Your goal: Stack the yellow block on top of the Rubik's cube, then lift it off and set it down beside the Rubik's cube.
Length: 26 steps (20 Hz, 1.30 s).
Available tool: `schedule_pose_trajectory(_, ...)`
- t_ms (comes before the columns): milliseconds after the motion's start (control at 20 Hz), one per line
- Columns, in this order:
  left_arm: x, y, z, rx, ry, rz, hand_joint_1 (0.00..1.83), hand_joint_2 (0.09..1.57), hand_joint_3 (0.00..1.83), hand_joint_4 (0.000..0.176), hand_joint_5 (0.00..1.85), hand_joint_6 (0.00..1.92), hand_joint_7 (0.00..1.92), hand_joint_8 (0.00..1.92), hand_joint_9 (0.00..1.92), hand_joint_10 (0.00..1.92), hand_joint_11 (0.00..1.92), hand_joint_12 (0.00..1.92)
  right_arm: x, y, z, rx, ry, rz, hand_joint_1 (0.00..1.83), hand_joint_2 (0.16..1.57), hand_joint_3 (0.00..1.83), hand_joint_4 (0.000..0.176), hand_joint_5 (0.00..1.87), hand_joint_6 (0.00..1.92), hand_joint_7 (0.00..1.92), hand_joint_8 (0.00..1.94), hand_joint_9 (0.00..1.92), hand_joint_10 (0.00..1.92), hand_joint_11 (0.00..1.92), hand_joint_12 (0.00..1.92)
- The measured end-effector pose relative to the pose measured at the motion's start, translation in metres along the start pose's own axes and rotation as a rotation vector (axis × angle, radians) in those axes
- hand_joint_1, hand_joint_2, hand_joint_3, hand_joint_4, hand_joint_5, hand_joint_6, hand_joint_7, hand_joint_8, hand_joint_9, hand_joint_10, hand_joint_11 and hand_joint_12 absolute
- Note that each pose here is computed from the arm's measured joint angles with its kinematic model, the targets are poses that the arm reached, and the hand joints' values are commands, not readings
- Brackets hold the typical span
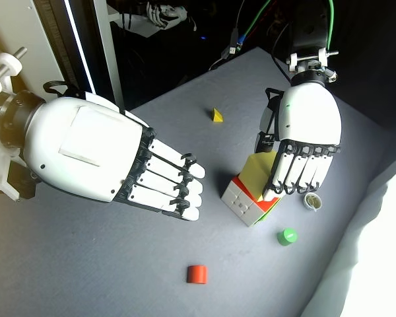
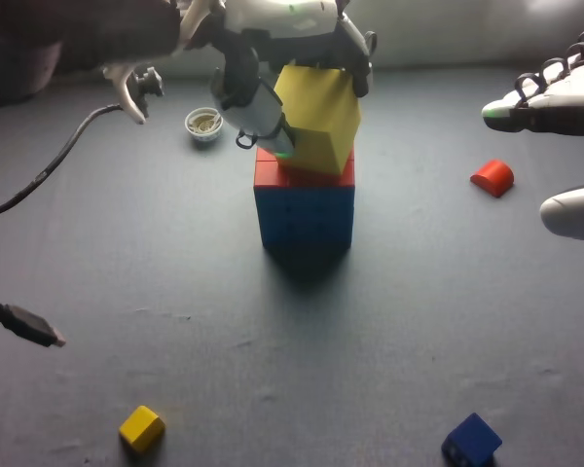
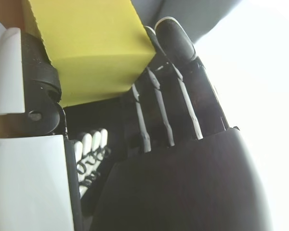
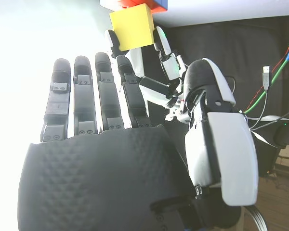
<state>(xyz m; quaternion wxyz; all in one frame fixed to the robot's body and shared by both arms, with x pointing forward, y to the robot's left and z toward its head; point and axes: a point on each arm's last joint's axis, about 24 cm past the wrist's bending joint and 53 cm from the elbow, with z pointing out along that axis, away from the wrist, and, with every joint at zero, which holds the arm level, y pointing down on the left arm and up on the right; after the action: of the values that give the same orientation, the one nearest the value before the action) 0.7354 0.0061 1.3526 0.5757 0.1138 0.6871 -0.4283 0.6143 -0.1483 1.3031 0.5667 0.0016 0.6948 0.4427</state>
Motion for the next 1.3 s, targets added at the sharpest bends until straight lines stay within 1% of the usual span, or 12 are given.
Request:
schedule_pose_trajectory(50,-0.0013,0.0015,-0.0001,-0.002,0.001,0.01,1.23,1.15,0.0,0.0,0.97,0.85,0.9,1.33,0.77,1.15,0.57,1.42,0.0,0.0,0.0,0.0,0.0,0.0,0.14,1.28,0.0,0.0,0.2,0.0,0.19,0.0,0.14,0.0,0.0,0.36)
schedule_pose_trajectory(100,-0.0032,0.0025,-0.0003,-0.004,-0.001,0.021,1.22,1.16,0.0,0.0,0.93,0.91,0.87,1.36,0.75,1.16,0.54,1.44,0.0,0.0,0.0,0.0,0.0,0.0,0.13,1.28,0.0,0.0,0.2,0.0,0.2,0.0,0.14,0.0,0.0,0.39)
schedule_pose_trajectory(150,-0.0046,0.005,-0.0007,-0.007,-0.001,0.027,1.23,1.16,0.0,0.0,0.93,0.91,0.89,1.33,0.77,1.15,0.56,1.44,0.0,0.0,0.0,0.0,0.0,0.0,0.18,1.27,0.0,0.0,0.23,0.01,0.23,0.01,0.18,0.02,0.0,0.5)
schedule_pose_trajectory(200,-0.0054,0.0077,-0.0013,-0.013,-0.001,0.034,1.22,1.16,0.0,0.0,0.93,0.93,0.88,1.34,0.75,1.16,0.55,1.44,0.0,0.0,0.0,0.0,0.0,0.0,0.12,1.3,0.0,0.0,0.18,0.0,0.18,0.0,0.11,0.01,0.0,0.3)
schedule_pose_trajectory(350,-0.0058,0.009,-0.0023,-0.015,0.001,0.044,1.22,1.17,0.0,0.0,0.9,0.95,0.85,1.39,0.72,1.17,0.54,1.44,0.0,0.0,0.0,0.0,0.0,0.0,0.08,1.3,0.0,0.0,0.16,0.0,0.16,0.0,0.11,0.0,0.0,0.25)
schedule_pose_trajectory(500,-0.005,0.0085,-0.0028,-0.014,0.003,0.047,1.22,1.16,0.0,0.0,0.95,0.89,0.87,1.36,0.75,1.19,0.58,1.45,-0.0002,0.0002,0.0,0.0,-0.001,0.0,0.15,1.29,0.0,0.0,0.22,0.01,0.22,0.01,0.16,0.01,0.0,0.42)
schedule_pose_trajectory(1000,-0.0034,0.0091,-0.0029,-0.016,0.004,0.05,1.23,1.15,0.0,0.0,0.95,0.88,0.89,1.33,0.76,1.13,0.56,1.42,-0.0002,0.0002,0.0,0.0,-0.001,0.0,0.12,1.28,0.0,0.0,0.2,0.01,0.2,0.0,0.14,0.01,0.0,0.38)
schedule_pose_trajectory(1050,-0.0034,0.0088,-0.0028,-0.015,0.003,0.05,1.22,1.16,0.0,0.0,0.94,0.89,0.85,1.39,0.74,1.14,0.55,1.42,-0.0002,0.0002,0.0,0.0,-0.001,0.0,0.1,1.29,0.0,0.0,0.19,0.0,0.19,0.0,0.14,0.0,0.0,0.33)
schedule_pose_trajectory(1100,-0.003,0.0087,-0.0028,-0.015,0.004,0.05,1.21,1.19,0.0,0.0,0.87,1.0,0.83,1.42,0.67,1.16,0.46,1.49,-0.0002,0.0002,0.0,0.0,-0.001,0.0,0.17,1.28,0.0,0.0,0.22,0.01,0.22,0.01,0.16,0.01,0.0,0.42)
schedule_pose_trajectory(1200,-0.0026,0.0092,-0.0028,-0.016,0.003,0.048,1.18,1.22,0.0,0.0,0.76,1.17,0.82,1.4,0.6,1.12,0.37,1.52,-0.0002,0.0002,0.0,0.0,-0.001,0.0,0.13,1.28,0.0,0.0,0.21,0.0,0.22,0.0,0.15,0.0,0.0,0.4)
schedule_pose_trajectory(1250,-0.0022,0.0094,-0.0027,-0.018,0.002,0.047,1.18,1.22,0.0,0.0,0.76,1.17,0.82,1.4,0.6,1.12,0.37,1.52,-0.0002,0.0002,0.0,0.0,-0.001,0.0,0.13,1.28,0.0,0.0,0.21,0.0,0.22,0.0,0.15,0.0,0.0,0.4)
schedule_pose_trajectory(1300,-0.0021,0.0094,-0.0027,-0.018,0.002,0.047,1.01,1.23,0.0,0.0,0.5,0.72,0.63,0.76,0.51,0.82,0.19,1.39,-0.0002,0.0002,0.0,0.0,-0.001,0.0,0.17,1.27,0.0,0.0,0.22,0.01,0.22,0.0,0.16,0.0,0.0,0.42)
